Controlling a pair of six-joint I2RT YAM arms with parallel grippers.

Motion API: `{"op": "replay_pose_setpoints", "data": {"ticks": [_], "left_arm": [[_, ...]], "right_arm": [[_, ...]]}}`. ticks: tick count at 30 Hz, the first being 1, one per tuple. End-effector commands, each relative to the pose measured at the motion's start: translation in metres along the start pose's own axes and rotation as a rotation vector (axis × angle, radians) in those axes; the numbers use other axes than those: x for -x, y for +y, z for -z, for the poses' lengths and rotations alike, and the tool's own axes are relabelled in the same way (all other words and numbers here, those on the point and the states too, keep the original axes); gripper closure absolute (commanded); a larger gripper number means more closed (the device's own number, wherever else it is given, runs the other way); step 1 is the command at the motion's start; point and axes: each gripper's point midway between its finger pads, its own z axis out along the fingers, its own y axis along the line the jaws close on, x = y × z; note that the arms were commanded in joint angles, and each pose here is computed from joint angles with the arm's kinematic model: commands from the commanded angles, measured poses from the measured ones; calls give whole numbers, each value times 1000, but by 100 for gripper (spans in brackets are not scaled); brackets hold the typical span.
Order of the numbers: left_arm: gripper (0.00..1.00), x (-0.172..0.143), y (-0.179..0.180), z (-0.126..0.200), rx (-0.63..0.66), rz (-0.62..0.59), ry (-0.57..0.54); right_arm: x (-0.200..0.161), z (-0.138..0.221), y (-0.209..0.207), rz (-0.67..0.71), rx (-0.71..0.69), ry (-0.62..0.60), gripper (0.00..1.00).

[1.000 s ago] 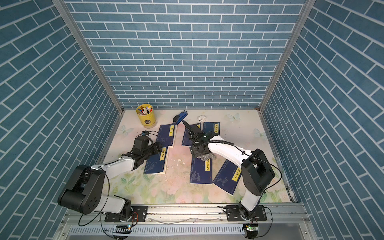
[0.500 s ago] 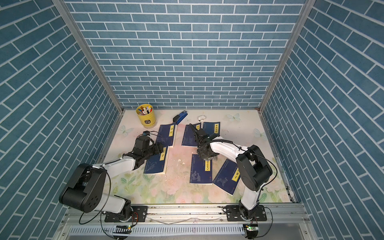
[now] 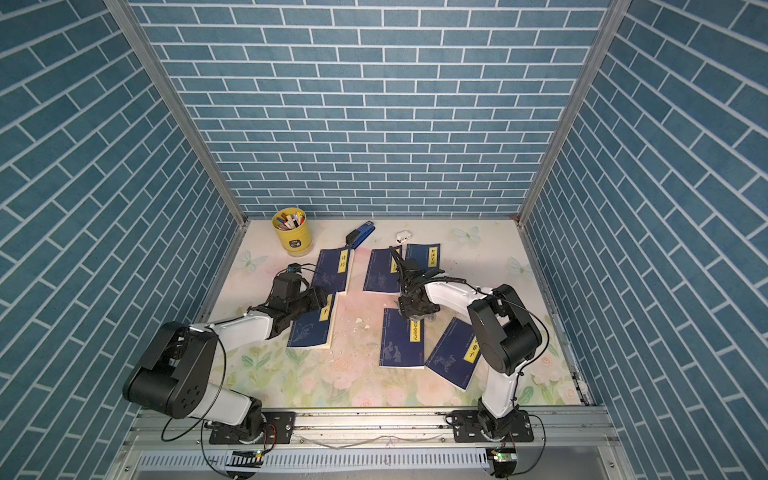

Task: Wipe the cover of the book
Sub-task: Pick up the cleaning item from the book.

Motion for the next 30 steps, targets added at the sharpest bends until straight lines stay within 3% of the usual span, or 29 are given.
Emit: {"op": "replay_pose_setpoints", "data": {"ticks": [1,5,9,13,21,30], "left_arm": [[27,5,-4,0,-7,-13,-9],[27,4,-3,0,-3,-12,-9],[27,5,-5,-1,-13,-13,-8],[27,6,-7,-1,-18,-12,-10],[25,8,-5,-1,-7,-13,-23],[22,13,-12,2,-35,-28,-41]], "right_arm": [[-18,-22,-2,-31,12,68,44],[-24,-24,-4,-42,23,81,71],[-25,-20,-8,-48,11,69,82],[-15,-5,-13,-41,-7,21,87],[6,50,-15,-10,-15,-86,88],[-14,47,9,-11,32,-64,88]]}}
